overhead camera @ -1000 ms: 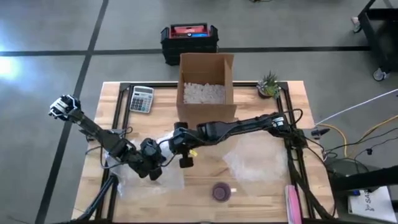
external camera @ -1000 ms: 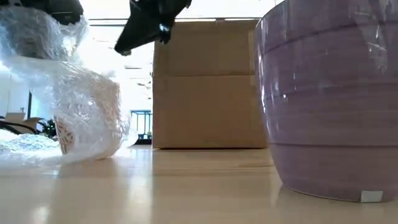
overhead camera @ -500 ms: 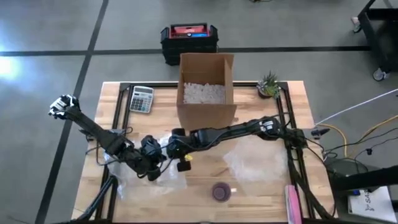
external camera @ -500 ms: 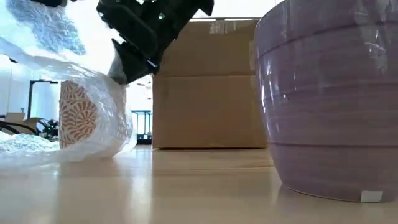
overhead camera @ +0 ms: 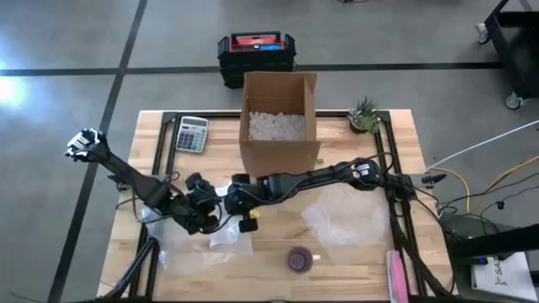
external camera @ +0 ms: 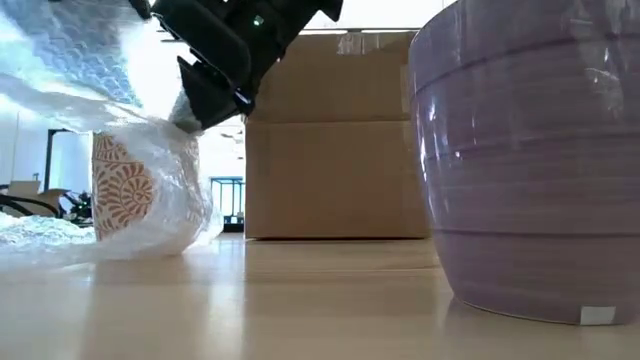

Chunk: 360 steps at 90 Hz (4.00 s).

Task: Wrap mug
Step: Wrap the yellow mug with bubble wrap

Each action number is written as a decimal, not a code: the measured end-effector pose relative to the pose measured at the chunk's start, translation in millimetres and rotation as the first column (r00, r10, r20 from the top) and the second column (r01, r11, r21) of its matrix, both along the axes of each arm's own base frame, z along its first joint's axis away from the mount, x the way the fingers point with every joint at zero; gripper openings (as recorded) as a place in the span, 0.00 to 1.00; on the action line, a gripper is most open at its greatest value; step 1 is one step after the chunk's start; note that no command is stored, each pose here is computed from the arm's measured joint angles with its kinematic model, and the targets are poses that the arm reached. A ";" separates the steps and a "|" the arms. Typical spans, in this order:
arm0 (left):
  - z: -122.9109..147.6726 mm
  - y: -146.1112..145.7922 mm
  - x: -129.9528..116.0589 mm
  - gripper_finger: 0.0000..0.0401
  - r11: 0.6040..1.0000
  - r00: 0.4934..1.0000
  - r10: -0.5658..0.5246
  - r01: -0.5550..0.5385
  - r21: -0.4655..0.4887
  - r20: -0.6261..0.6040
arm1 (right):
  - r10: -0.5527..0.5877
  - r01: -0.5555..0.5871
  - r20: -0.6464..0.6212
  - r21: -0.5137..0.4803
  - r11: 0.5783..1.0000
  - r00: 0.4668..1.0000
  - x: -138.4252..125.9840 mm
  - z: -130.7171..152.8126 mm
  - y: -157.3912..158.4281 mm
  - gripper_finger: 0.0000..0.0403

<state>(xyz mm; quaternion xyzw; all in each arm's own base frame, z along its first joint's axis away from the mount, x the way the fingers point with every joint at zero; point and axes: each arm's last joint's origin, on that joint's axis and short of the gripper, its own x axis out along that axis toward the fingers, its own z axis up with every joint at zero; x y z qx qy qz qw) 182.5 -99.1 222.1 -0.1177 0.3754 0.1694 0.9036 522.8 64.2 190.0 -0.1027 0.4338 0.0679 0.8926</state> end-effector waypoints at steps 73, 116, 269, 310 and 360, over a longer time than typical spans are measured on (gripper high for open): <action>50.7 -2.2 -5.8 0.05 0.995 0.989 -0.102 0.104 0.011 -0.106 | -0.022 0.022 -0.016 0.009 1.000 1.000 14.6 -19.0 -1.9 0.00; -4.6 9.8 -19.7 0.05 0.994 0.987 0.044 -0.027 0.105 -0.158 | 0.004 -0.004 0.002 -0.009 1.000 1.000 16.2 -12.0 -1.7 0.00; -23.2 -8.4 8.8 0.05 0.996 0.996 -0.076 0.078 -0.031 0.038 | 0.016 -0.010 -0.106 0.060 0.998 0.994 15.7 -11.9 2.2 0.00; -16.9 -7.5 9.6 0.05 0.997 0.993 -0.071 0.073 -0.008 0.093 | 0.145 -0.129 -0.101 0.152 0.980 0.984 -20.0 69.4 9.5 0.00; -10.5 -8.6 8.9 0.05 0.994 0.988 -0.090 0.097 -0.049 0.127 | 0.058 -0.058 -0.031 0.028 0.998 0.998 -2.8 49.8 -4.8 0.00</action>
